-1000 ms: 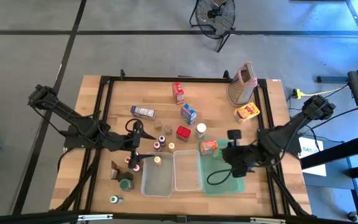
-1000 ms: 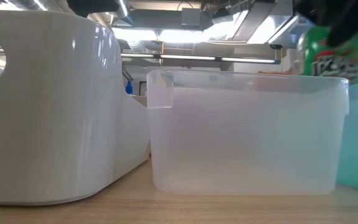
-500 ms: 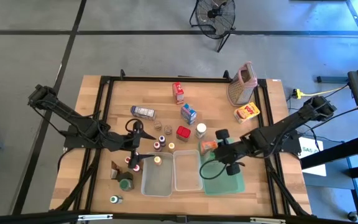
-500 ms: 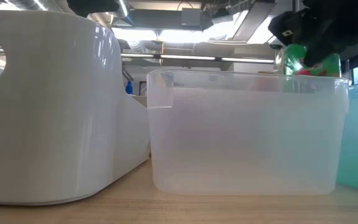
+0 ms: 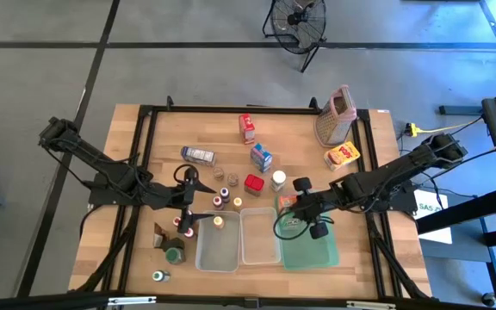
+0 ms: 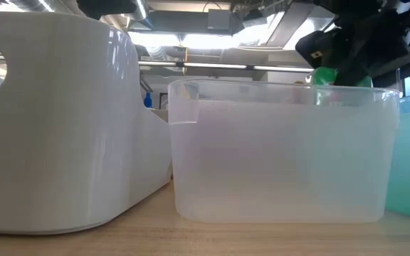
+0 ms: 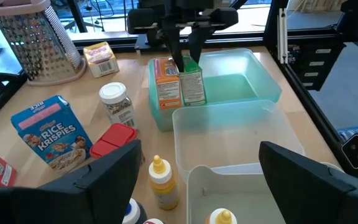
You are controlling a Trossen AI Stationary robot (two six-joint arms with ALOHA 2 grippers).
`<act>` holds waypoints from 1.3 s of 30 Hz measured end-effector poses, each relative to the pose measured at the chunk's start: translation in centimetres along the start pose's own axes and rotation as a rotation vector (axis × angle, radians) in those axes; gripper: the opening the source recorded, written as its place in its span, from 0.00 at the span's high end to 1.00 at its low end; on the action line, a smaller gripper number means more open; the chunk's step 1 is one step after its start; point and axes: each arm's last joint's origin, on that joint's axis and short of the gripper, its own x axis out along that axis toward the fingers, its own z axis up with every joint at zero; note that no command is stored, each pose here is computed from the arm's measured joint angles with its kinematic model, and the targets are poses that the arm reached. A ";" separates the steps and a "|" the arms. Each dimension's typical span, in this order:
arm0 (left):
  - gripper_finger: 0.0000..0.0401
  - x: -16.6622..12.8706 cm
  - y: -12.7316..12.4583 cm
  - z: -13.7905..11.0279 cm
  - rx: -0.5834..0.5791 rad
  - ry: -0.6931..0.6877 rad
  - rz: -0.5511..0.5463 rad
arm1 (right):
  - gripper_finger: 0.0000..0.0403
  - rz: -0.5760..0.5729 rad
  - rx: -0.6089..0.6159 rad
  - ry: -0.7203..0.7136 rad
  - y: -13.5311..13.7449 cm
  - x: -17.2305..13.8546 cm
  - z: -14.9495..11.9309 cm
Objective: Pick & Place Kitchen Items
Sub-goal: Put the green cereal box into the blue bin, then put the white seasoning bottle into the white bin
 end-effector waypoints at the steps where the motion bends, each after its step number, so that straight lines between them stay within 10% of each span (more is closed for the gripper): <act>1: 0.20 0.0 0.0 0.0 0.000 0.000 0.000 | 0.73 0.000 -0.003 -0.003 0.0 0.0 0.0; 10: 0.20 0.0 0.0 0.0 0.000 0.000 0.000 | 0.70 -0.004 0.002 -0.016 0.0 0.1 0.1; 26: 0.20 0.0 0.0 0.0 0.000 0.000 0.000 | 0.36 -0.004 0.026 -0.018 0.1 0.1 0.2; 39: 0.20 0.0 0.0 0.0 -0.002 0.000 0.000 | 0.34 -0.001 0.045 0.035 -0.4 -4.2 3.4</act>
